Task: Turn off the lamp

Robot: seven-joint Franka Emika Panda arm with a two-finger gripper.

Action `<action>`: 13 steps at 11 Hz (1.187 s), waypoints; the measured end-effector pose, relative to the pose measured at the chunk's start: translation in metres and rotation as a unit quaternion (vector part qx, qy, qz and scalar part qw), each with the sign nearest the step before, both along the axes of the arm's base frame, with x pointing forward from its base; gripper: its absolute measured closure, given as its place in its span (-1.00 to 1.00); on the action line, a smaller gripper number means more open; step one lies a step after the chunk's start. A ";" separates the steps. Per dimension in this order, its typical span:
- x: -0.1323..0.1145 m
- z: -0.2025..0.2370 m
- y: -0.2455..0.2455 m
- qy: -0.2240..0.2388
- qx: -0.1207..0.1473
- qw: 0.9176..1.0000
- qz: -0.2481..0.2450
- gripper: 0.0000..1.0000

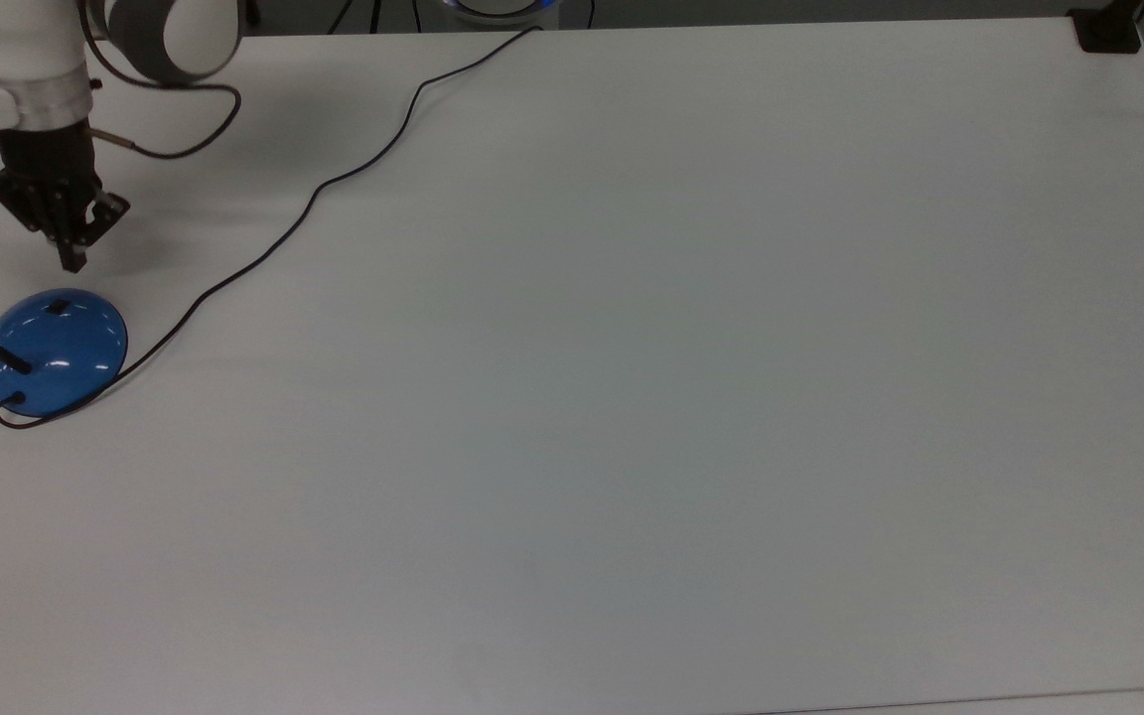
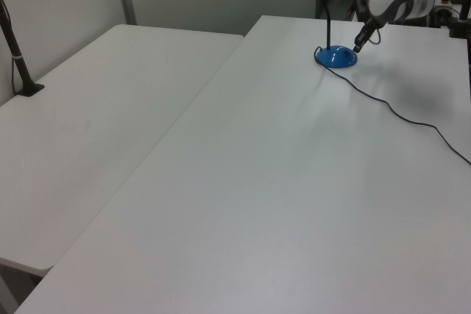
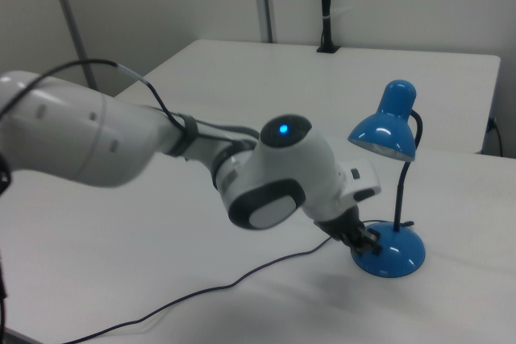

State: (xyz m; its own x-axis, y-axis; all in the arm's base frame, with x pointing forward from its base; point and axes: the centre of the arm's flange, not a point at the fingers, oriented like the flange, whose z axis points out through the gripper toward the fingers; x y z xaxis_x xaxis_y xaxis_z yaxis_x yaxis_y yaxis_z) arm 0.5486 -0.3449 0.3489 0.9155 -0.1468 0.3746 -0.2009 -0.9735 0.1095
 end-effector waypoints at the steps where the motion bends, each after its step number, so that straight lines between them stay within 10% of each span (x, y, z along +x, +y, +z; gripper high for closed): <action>1: -0.003 0.016 0.006 0.006 0.024 1.000 -0.005 0.96; 6: 0.008 0.100 0.111 0.043 0.122 0.990 -0.061 0.68; 9: 0.025 0.149 0.190 0.107 0.121 0.985 -0.062 0.42; 13: 0.028 0.210 0.268 0.188 0.053 0.981 0.016 -0.70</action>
State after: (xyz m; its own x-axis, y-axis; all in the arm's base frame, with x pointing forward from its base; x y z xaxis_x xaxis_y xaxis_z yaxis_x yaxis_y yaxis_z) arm 0.5763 -0.0771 0.5591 0.9907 -0.1360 -0.0057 -0.1353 -0.9884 0.0686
